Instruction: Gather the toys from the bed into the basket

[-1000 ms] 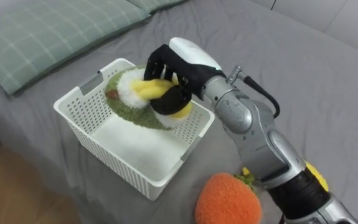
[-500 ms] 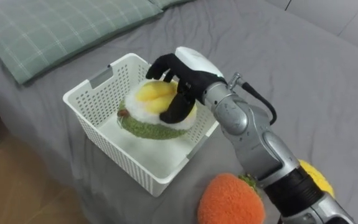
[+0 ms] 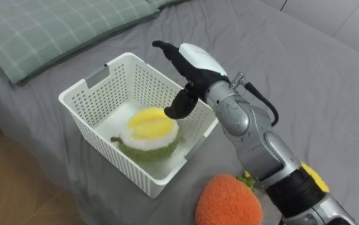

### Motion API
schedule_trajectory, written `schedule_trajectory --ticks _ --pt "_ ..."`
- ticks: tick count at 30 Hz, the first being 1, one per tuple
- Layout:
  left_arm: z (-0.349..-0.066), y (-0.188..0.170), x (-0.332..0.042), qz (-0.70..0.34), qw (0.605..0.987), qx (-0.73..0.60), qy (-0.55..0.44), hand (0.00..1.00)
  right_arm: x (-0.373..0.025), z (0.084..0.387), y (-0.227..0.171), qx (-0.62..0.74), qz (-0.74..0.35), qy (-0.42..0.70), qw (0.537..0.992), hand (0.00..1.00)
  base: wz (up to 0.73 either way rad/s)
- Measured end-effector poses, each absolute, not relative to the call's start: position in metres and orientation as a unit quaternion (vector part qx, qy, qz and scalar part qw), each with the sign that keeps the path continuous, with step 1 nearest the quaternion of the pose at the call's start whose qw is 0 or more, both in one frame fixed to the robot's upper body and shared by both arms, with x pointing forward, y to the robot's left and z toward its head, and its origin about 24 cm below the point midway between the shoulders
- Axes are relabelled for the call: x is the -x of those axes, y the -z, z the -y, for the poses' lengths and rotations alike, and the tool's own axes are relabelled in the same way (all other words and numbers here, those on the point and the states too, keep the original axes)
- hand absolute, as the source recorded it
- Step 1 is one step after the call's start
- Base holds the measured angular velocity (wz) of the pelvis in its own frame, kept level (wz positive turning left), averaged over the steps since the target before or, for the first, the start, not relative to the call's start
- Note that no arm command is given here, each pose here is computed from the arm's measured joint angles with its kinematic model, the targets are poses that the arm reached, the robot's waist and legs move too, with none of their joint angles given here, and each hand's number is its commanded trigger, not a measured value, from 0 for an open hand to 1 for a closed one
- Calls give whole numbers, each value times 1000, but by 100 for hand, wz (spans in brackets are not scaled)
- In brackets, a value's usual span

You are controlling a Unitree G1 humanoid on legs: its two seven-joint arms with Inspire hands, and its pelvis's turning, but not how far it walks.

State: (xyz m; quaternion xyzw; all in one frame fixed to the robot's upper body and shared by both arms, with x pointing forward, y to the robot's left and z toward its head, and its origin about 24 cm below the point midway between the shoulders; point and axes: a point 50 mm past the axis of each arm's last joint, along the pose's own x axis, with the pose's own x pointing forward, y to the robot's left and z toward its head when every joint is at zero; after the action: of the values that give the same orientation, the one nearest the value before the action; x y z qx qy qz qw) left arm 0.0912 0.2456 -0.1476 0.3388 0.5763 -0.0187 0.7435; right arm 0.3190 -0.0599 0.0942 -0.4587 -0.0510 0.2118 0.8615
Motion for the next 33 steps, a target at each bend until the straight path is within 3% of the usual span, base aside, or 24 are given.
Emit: schedule_trajectory --ticks 21,33 --pt "-243 149 -90 -582 737 -342 20 0 -321 66 -92 460 44 -201 864 0 0" --pt "-248 149 -84 -590 739 -327 1 0 -332 109 -100 437 29 -143 887 0 -4"
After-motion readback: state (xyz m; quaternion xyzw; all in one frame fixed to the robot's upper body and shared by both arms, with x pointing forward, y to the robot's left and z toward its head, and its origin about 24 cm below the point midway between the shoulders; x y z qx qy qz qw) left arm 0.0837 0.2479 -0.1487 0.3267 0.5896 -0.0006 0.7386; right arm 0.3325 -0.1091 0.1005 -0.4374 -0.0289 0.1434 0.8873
